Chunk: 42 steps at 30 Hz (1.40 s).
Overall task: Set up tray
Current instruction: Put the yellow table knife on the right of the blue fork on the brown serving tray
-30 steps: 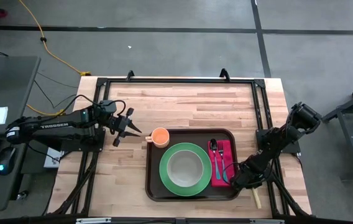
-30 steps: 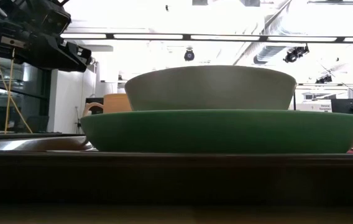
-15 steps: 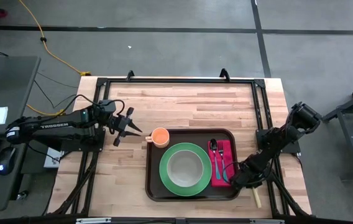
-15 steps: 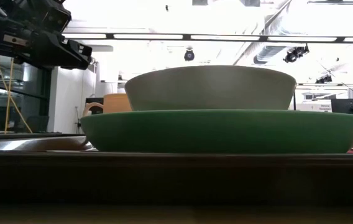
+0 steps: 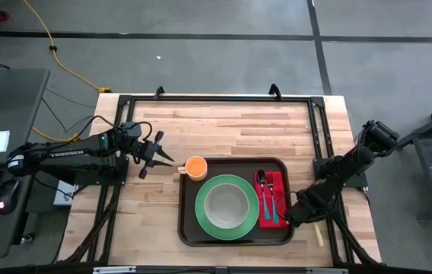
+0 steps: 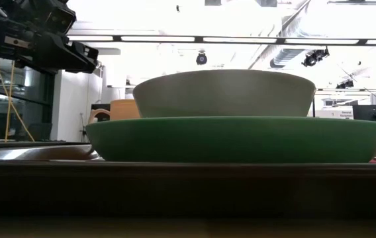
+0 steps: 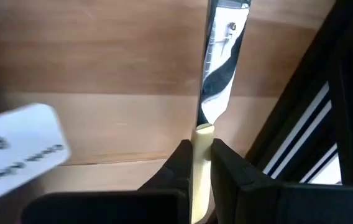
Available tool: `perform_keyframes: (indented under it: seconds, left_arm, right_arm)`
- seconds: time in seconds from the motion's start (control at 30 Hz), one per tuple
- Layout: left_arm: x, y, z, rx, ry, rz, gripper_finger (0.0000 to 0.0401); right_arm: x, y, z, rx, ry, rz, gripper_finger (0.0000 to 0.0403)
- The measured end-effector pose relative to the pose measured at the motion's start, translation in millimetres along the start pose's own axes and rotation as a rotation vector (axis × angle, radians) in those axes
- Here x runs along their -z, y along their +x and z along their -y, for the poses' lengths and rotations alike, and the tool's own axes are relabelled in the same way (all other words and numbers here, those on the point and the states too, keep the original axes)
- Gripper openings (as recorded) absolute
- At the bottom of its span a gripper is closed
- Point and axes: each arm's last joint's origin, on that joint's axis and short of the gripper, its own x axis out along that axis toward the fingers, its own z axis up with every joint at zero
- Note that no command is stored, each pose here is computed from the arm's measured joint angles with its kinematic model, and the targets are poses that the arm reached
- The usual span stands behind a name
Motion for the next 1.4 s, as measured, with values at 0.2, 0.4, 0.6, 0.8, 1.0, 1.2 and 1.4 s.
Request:
perform_keyframes:
  seconds: [0.2,0.4,0.6,0.8,1.0,1.2,1.4]
  left_arm:
    - [0,0,0,0.000,0.000,0.000,0.0113]
    - [0,0,0,0.000,0.001,0.000,0.0113]
    - [0,0,0,0.000,0.003,0.000,0.0113]
    - [0,0,0,0.000,0.003,0.000,0.0113]
    - [0,0,0,0.000,0.003,0.000,0.0113]
    - [0,0,0,0.000,0.003,0.000,0.0113]
    - [0,0,0,0.000,0.003,0.000,0.0113]
  right_arm:
    - [-3,-11,0,-0.046,0.008,-0.014,0.0019]
    - [-7,-21,3,-0.075,0.017,-0.031,0.0019]
    - [-10,-32,7,-0.106,0.025,-0.042,0.0022]
    - [-15,-42,8,-0.179,0.026,-0.030,0.0022]
    - [-18,-51,6,-0.239,0.019,-0.008,0.0026]
    - [-16,-64,2,-0.285,0.012,0.025,0.0025]
    - [-19,-76,-4,-0.343,0.013,0.047,0.0027]
